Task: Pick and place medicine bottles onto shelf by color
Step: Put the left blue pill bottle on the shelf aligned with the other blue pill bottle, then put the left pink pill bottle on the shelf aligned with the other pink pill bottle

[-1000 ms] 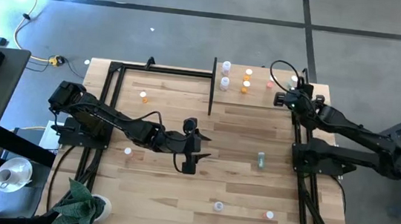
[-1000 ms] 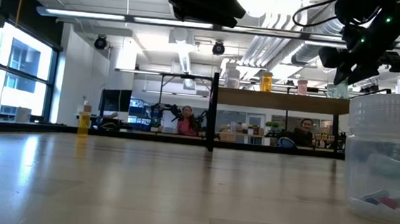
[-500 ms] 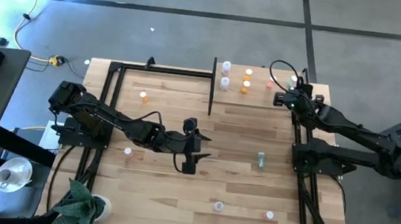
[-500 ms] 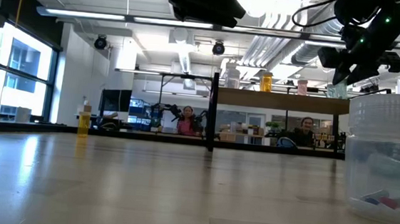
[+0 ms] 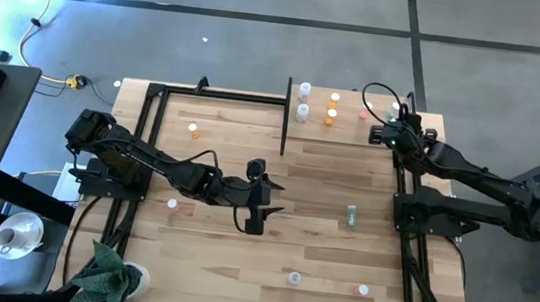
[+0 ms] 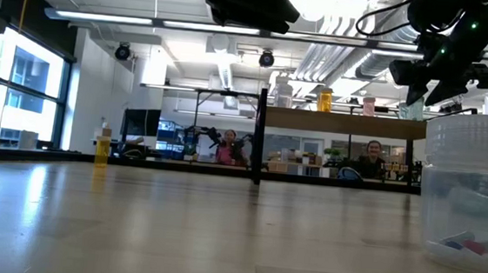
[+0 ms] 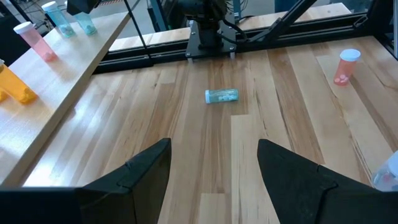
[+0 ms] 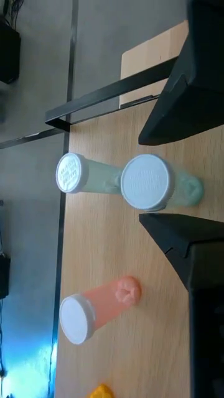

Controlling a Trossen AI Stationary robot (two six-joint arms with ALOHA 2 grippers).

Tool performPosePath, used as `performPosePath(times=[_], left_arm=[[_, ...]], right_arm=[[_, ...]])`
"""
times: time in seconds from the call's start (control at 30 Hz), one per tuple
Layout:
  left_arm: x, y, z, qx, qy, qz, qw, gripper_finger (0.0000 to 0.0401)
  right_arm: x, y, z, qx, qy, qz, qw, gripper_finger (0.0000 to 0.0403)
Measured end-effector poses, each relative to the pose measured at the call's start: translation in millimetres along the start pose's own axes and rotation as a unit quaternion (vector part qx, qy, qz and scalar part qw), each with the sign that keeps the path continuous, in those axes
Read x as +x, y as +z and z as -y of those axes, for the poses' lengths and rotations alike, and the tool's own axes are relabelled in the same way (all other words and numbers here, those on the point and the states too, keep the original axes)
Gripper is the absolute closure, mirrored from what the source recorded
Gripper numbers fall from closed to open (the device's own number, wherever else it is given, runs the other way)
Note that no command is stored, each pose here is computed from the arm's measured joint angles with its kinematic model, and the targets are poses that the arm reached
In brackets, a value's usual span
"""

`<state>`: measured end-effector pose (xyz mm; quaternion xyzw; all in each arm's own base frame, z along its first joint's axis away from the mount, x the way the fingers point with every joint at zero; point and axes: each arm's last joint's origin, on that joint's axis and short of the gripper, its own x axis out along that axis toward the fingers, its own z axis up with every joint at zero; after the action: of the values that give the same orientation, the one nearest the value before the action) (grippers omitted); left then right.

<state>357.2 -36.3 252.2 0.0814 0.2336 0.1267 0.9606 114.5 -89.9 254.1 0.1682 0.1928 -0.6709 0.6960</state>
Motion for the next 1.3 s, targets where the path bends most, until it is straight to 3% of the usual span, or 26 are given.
performPosePath(times=[0.37,0.87,1.03,1.3], left_arm=[[0.0,0.0,0.0,0.000,0.000,0.000,1.000,0.0172],[-1.9,-1.6,-0.9,0.003,0.003,-0.013,1.000,0.0172],[-17.9,-4.0,-5.0,-0.008,0.029,-0.053,0.998,0.0172],[-65.9,-8.2,-6.4,-0.021,0.063,-0.122,0.990,0.0172]], right_arm=[[-9.5,4.3,9.4,0.024,0.021,0.016,0.999,0.0221],[-29.9,10.0,25.2,0.024,0.143,0.020,0.989,0.0221],[-37.5,13.6,26.9,0.017,0.217,0.027,0.976,0.0221],[-58.0,21.9,24.1,0.025,0.357,0.069,0.931,0.0221]])
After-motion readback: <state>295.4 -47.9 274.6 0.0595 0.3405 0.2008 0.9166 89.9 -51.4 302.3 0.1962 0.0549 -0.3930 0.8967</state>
